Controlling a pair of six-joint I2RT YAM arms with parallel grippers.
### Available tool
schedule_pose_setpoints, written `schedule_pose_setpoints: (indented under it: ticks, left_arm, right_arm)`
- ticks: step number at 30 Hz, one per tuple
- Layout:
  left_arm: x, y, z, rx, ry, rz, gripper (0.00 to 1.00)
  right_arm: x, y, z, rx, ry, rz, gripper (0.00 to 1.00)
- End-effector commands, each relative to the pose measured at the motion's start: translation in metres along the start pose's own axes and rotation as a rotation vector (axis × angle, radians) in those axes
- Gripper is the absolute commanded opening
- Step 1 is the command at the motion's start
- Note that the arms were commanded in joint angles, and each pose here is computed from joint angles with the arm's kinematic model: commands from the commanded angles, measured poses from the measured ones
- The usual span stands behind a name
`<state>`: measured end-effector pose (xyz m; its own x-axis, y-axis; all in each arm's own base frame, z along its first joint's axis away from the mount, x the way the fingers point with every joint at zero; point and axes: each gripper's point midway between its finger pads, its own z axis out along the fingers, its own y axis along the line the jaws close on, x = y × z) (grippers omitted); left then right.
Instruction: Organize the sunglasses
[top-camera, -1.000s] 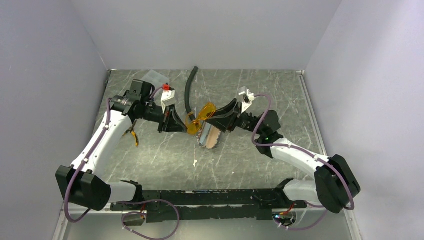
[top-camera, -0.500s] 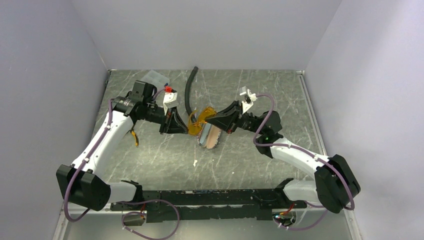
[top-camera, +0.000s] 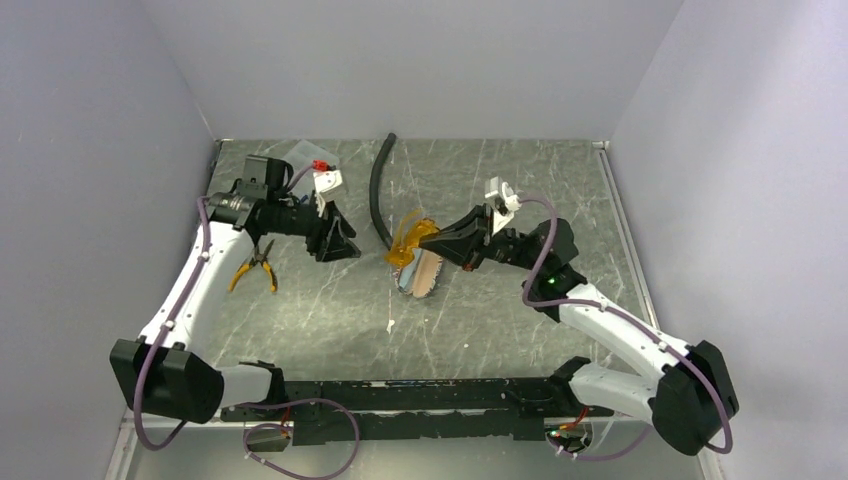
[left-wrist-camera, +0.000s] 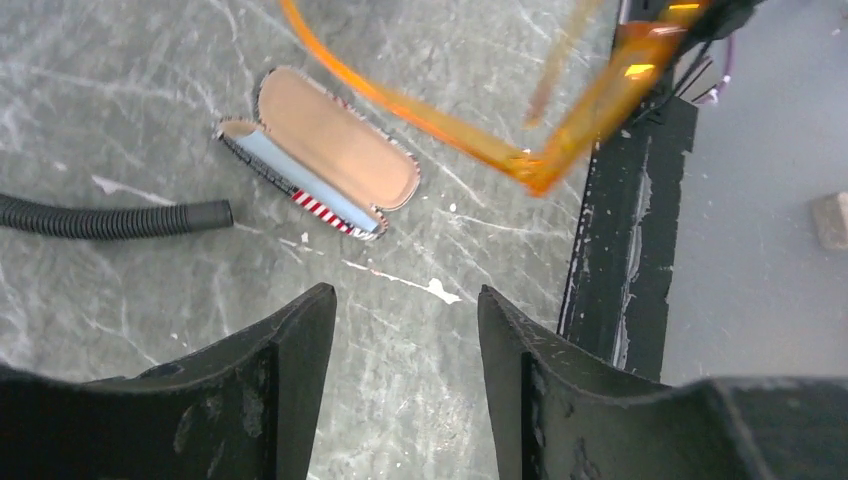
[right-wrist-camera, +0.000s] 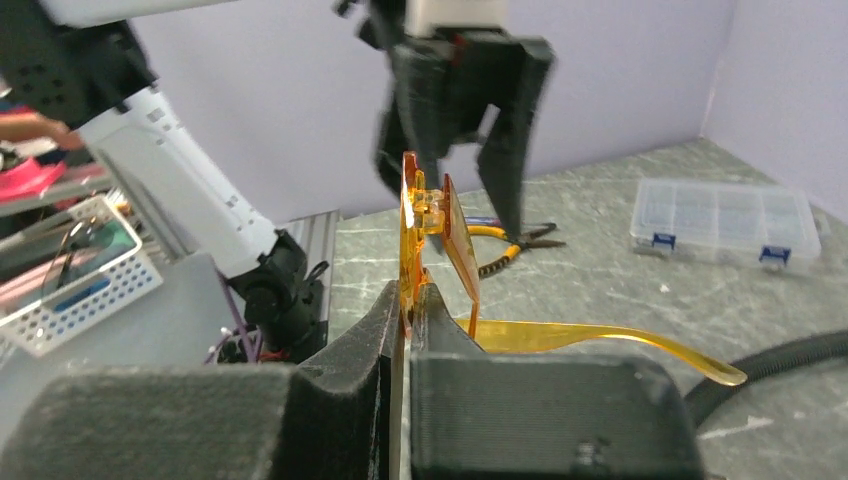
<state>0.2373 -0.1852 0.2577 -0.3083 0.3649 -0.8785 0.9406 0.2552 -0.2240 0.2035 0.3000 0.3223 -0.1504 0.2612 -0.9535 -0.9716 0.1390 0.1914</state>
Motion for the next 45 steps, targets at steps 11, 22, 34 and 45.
schedule_pose_setpoints:
  ticks: [11,22,34,45]
  left_arm:
    - [0.008,0.033,0.064,0.064,0.052,-0.189,0.49]
    - [-0.041,-0.041,0.046,0.221,-0.087,-0.048,0.51]
    - [-0.054,0.082,-0.028,-0.663,0.059,0.169,0.72]
    - [-0.036,0.052,0.045,-0.46,0.11,0.489,0.94]
  right_arm:
    - [-0.019,0.087,0.034,-0.326,-0.021,-0.232,0.0]
    - [0.006,0.011,0.042,-0.12,-0.014,0.015,0.0]
    - [-0.001,-0.056,0.015,0.286,-0.144,0.194,0.0]
    - [0.003,-0.102,-0.013,0.679,-0.315,0.455,0.0]
